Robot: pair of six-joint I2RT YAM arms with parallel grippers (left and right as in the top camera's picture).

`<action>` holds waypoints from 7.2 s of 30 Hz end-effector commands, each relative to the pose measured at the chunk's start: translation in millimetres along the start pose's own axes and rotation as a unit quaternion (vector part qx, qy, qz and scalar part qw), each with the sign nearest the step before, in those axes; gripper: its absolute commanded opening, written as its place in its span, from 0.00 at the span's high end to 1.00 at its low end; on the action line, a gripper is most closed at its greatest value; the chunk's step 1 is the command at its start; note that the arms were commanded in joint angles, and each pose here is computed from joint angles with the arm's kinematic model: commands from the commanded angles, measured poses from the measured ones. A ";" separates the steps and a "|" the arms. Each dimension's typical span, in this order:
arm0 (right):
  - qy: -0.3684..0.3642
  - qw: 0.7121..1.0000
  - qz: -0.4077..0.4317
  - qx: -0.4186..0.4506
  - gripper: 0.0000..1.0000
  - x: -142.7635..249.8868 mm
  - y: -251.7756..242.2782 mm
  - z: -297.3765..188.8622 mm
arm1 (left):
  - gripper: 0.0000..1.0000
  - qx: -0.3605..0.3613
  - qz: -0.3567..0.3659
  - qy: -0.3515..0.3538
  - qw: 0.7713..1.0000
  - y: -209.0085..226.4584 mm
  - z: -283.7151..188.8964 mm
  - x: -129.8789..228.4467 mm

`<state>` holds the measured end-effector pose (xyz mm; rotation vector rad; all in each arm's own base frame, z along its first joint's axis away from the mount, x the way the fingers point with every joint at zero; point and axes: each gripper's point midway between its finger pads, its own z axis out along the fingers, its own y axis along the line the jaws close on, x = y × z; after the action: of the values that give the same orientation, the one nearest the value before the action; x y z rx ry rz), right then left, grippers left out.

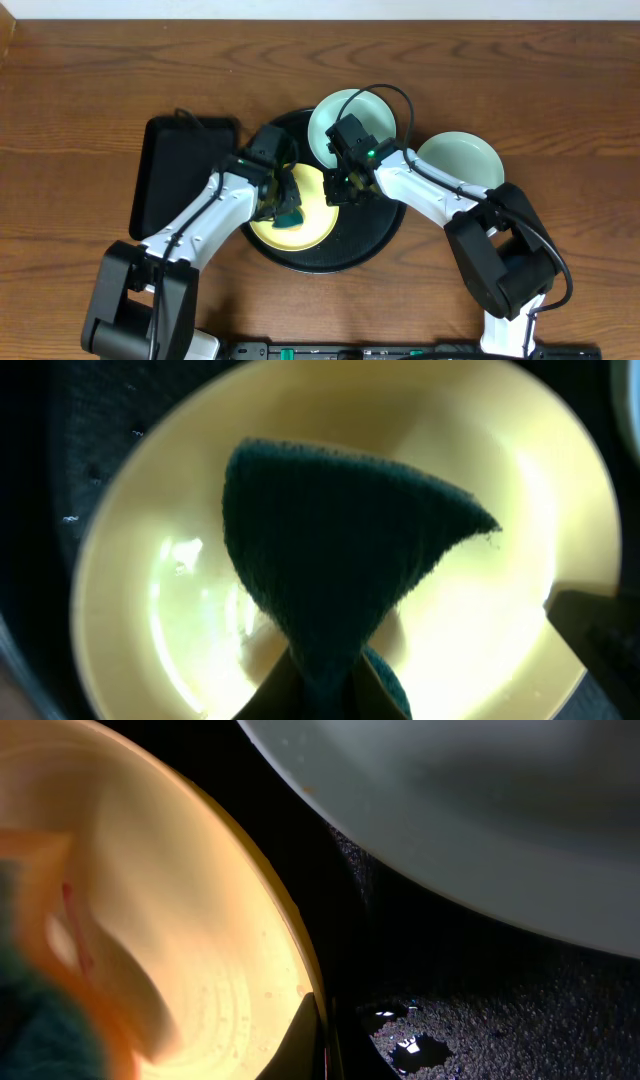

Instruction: Clean dirty plates on tray and stack at the side

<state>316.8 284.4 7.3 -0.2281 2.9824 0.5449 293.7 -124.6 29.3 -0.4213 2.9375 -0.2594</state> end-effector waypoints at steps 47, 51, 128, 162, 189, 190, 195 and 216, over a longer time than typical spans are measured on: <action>0.000 1.000 0.008 -0.001 0.99 -4.2 -0.9 4.5 | 0.93 0.121 0.204 0.082 0.968 -28.8 5.1 43.4; 0.000 1.000 0.008 -0.001 0.99 -4.2 -0.9 4.5 | 0.93 0.048 0.207 0.014 0.977 -12.2 11.7 12.4; 0.001 1.000 0.008 -0.003 0.99 -3.8 0.0 4.5 | 0.93 0.117 0.163 0.109 0.974 -25.2 3.8 53.2; 0.004 1.000 0.002 -0.008 0.99 -3.1 1.4 4.5 | 0.92 0.157 0.106 0.038 0.981 -33.2 -40.5 -17.0; -0.249 0.922 -0.224 0.195 0.99 -60.6 14.8 -139.5 | 0.93 0.017 -0.089 -0.102 0.991 120.0 -120.9 -96.9; -0.256 0.914 -0.232 0.213 0.99 -61.1 14.7 -143.0 | 0.92 0.017 -0.089 -0.102 0.991 120.0 -120.9 -96.9; -0.287 0.867 -0.274 0.301 0.99 -62.3 19.3 -160.2 | 0.92 0.017 -0.089 -0.101 0.991 120.0 -120.9 -96.8; -0.456 0.694 -0.291 0.475 0.99 -43.3 100.2 -249.7 | 0.93 0.017 -0.089 -0.101 0.991 120.0 -120.9 -96.6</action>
<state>332.4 302.3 252.0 -0.5891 1.7450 -0.6673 327.5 31.7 127.9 -0.6803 2.7199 -0.2829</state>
